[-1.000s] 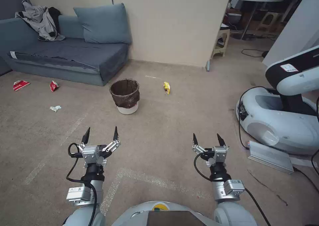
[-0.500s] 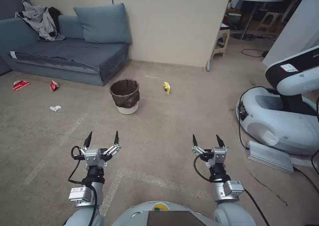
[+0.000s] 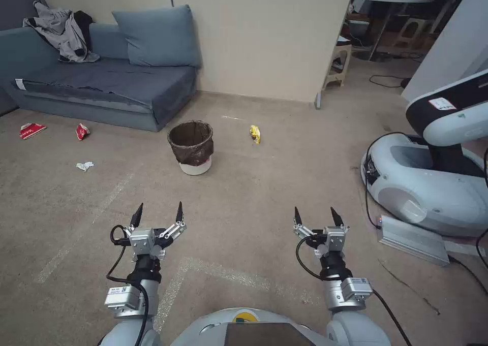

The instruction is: Pick up the trash bin, then pick up the garbage from the floor and place it into the trash bin.

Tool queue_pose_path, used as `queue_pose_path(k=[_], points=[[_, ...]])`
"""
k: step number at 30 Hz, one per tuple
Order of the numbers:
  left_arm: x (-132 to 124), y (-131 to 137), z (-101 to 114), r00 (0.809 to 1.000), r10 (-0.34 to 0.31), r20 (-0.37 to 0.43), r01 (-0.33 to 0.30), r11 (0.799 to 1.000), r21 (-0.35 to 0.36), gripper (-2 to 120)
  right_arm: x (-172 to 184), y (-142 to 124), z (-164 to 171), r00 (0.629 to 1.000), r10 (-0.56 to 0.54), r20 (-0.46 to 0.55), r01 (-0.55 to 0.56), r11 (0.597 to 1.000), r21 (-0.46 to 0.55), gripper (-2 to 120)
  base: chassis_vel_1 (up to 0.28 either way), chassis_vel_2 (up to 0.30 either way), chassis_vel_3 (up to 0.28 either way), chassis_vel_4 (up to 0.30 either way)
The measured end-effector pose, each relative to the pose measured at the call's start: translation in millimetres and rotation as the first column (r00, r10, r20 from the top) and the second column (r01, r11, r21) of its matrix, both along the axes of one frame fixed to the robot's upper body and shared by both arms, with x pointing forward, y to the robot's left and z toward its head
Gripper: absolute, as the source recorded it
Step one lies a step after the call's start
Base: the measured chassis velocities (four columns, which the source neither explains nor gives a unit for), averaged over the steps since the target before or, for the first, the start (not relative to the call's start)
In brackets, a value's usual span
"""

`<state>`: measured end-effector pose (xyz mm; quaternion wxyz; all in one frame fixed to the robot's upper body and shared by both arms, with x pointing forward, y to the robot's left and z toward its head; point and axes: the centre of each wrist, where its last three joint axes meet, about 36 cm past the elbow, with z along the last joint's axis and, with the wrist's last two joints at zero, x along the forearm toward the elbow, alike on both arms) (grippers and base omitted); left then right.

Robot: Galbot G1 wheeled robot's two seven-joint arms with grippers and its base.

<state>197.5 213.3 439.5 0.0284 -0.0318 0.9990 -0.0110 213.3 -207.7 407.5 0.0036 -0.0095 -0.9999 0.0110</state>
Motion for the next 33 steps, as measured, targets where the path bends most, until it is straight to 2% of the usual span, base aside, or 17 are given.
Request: queue_pose_path(k=[33], points=[[1.3,-1.6,-1.7,1.000,0.005,-0.004,-0.005,1.000,0.003,100,1.2,-3.1,-8.2,1.000,0.000,-0.008,0.000,1.000,0.010,100,-0.003,0.003,0.002,-0.004]])
